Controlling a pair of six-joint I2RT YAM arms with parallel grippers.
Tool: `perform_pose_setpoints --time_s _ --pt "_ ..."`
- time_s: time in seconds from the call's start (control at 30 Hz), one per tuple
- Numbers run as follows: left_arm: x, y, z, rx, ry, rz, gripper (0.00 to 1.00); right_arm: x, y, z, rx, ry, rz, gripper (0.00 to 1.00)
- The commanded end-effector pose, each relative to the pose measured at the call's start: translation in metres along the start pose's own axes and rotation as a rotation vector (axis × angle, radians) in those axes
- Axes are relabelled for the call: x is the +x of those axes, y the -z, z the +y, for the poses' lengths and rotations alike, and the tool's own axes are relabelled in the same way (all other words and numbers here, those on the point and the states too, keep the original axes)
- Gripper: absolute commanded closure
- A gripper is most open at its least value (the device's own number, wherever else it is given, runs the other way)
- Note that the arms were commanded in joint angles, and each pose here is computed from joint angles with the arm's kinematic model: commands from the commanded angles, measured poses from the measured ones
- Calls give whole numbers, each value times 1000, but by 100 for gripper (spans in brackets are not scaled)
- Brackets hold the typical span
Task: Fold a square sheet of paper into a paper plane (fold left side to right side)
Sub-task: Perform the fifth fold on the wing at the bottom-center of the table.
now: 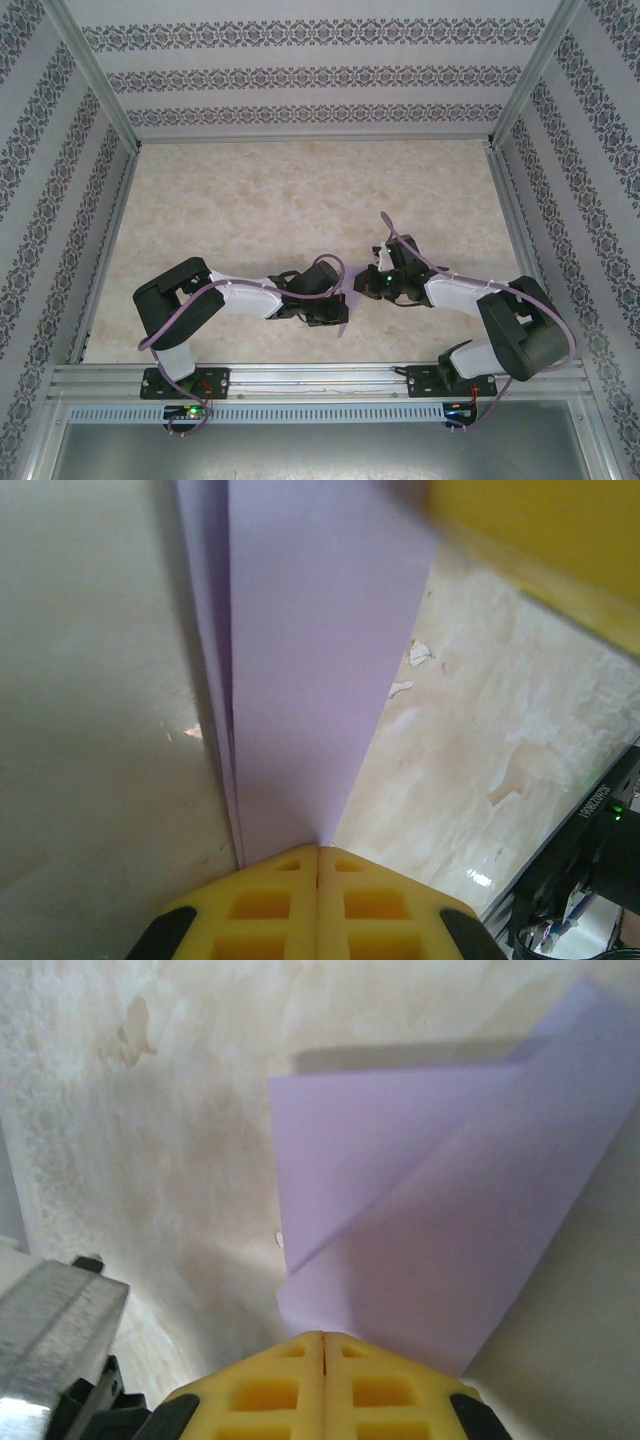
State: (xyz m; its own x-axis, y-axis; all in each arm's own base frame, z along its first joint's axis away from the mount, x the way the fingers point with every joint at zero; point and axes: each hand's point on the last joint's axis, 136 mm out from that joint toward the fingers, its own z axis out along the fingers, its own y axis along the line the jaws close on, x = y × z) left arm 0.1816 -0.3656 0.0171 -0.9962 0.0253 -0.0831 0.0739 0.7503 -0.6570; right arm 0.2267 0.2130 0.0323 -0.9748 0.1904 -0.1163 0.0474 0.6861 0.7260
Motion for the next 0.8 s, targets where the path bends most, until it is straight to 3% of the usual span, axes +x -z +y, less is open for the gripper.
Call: perform_pose_setpoints --time_s 0.0,0.33,0.77 --pt "19 0 56 -213 32 50 100 9 -4 0 -14 0 8 100" --pt "21 4 65 -257 30 53 100 14 -16 -8 15 16 27 100" --pt "36 9 91 -330 52 79 100 -24 -9 -24 21 22 -12 100"
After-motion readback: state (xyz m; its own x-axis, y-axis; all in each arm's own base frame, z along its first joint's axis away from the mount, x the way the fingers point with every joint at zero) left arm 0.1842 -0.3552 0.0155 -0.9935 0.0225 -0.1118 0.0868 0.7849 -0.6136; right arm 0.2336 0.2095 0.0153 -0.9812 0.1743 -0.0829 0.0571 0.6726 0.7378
